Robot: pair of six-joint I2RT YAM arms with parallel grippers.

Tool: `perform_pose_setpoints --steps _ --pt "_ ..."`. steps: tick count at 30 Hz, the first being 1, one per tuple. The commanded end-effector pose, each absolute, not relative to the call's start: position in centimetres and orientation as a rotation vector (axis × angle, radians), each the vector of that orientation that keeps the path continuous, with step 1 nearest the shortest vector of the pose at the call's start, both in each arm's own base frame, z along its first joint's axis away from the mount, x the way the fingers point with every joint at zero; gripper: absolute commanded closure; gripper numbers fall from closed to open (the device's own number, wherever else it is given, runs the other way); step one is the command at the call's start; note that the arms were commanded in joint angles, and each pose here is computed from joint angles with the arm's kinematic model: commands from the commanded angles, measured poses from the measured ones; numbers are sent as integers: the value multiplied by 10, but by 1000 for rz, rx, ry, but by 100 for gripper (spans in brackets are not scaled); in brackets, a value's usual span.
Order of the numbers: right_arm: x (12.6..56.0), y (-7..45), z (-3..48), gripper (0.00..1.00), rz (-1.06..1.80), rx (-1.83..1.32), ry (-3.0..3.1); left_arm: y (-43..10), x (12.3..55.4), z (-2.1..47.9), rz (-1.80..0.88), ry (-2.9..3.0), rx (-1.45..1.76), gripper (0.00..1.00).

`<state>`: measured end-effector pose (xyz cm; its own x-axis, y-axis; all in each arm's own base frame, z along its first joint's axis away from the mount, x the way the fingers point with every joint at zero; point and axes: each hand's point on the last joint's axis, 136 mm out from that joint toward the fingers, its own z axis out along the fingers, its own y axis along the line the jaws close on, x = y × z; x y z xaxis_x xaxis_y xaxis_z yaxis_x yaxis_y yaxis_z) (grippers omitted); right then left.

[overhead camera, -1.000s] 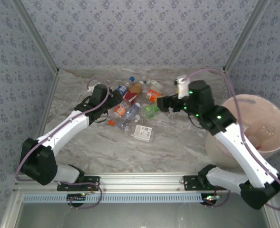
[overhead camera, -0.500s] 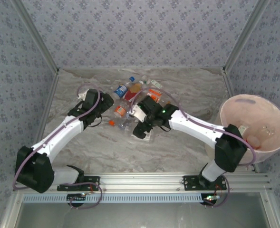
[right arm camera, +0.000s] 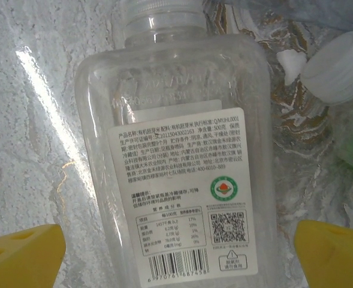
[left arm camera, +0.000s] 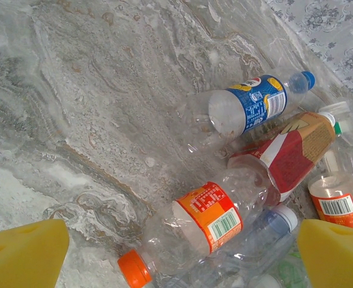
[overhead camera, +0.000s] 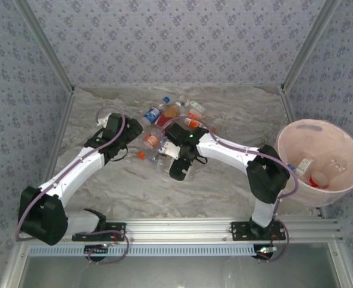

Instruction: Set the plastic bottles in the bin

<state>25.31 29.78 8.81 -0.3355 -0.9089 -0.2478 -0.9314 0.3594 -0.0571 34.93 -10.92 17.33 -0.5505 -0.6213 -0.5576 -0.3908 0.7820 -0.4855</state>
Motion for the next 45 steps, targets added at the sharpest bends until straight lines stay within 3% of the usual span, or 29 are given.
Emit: perform_pose_setpoints --steps 1,30,37,45 --pt "244 294 84 0 120 -1759 2409 -102 343 168 -372 2229 -772 2" --pt "263 310 44 0 45 -1820 2454 -113 346 164 -404 2271 -707 2" --pt "271 309 49 15 -8 -1775 2426 -112 346 164 -393 2270 -706 2" --pt "255 305 73 24 86 -1759 2412 -113 347 163 -398 2272 -706 2"
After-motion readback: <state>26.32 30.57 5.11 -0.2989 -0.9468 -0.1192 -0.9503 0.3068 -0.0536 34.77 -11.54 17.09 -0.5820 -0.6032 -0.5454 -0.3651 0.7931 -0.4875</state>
